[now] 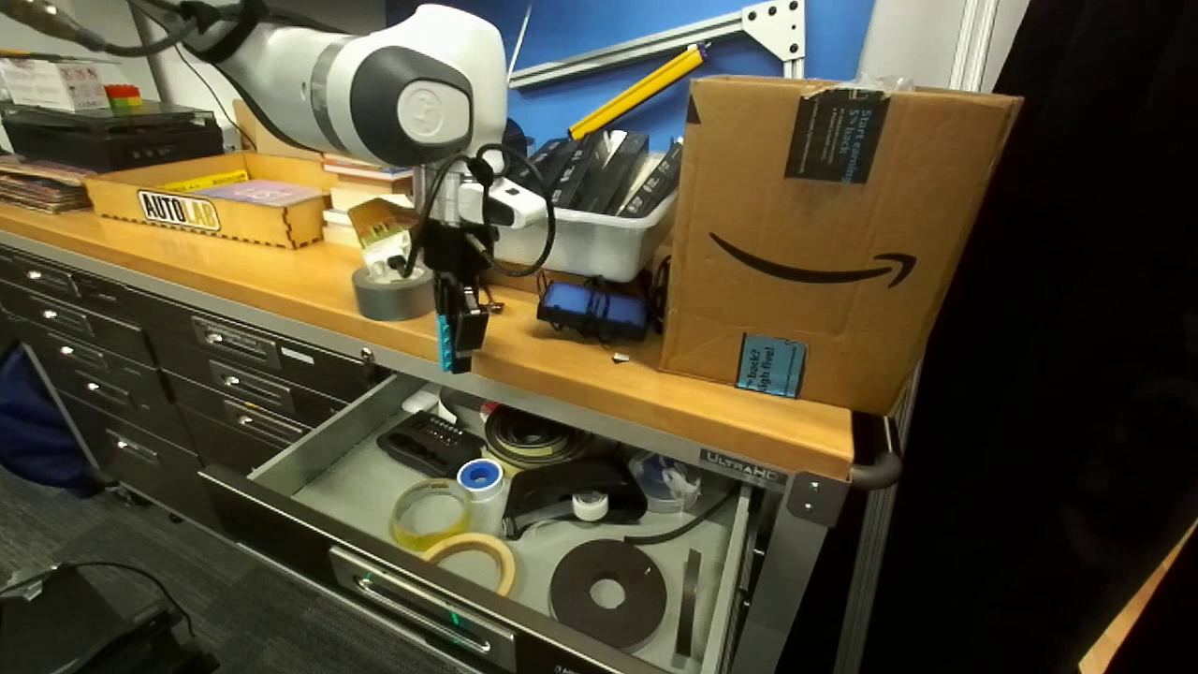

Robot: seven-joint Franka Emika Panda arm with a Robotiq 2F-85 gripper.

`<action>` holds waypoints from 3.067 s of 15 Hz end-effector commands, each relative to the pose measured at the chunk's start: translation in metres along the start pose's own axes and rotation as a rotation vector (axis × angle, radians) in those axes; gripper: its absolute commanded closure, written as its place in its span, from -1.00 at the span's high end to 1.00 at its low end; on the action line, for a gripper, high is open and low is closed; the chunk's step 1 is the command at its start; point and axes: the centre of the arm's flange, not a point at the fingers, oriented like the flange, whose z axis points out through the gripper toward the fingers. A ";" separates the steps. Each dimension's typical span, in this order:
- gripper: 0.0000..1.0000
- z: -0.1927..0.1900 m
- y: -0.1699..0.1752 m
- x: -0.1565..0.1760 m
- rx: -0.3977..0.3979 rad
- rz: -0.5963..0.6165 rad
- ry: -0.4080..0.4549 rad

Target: Put the blue lego brick in the open drawer then close the drawer

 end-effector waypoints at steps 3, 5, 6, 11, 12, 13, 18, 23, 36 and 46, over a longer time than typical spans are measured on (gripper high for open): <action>0.07 0.038 0.052 -0.028 -0.019 0.090 -0.053; 0.20 0.052 0.064 -0.030 -0.015 0.098 -0.089; 0.35 0.051 0.071 -0.034 -0.018 0.105 -0.091; 1.00 0.045 0.128 -0.048 -0.059 0.191 -0.119; 1.00 0.047 0.138 -0.051 -0.080 0.207 -0.128; 1.00 0.054 0.149 -0.056 -0.106 0.219 -0.145; 0.98 0.110 0.172 -0.086 -0.176 0.153 -0.376; 1.00 0.149 0.166 -0.102 -0.232 0.094 -0.474; 1.00 0.150 0.093 -0.052 -0.056 0.106 0.027; 1.00 0.110 0.046 -0.056 0.082 0.083 0.460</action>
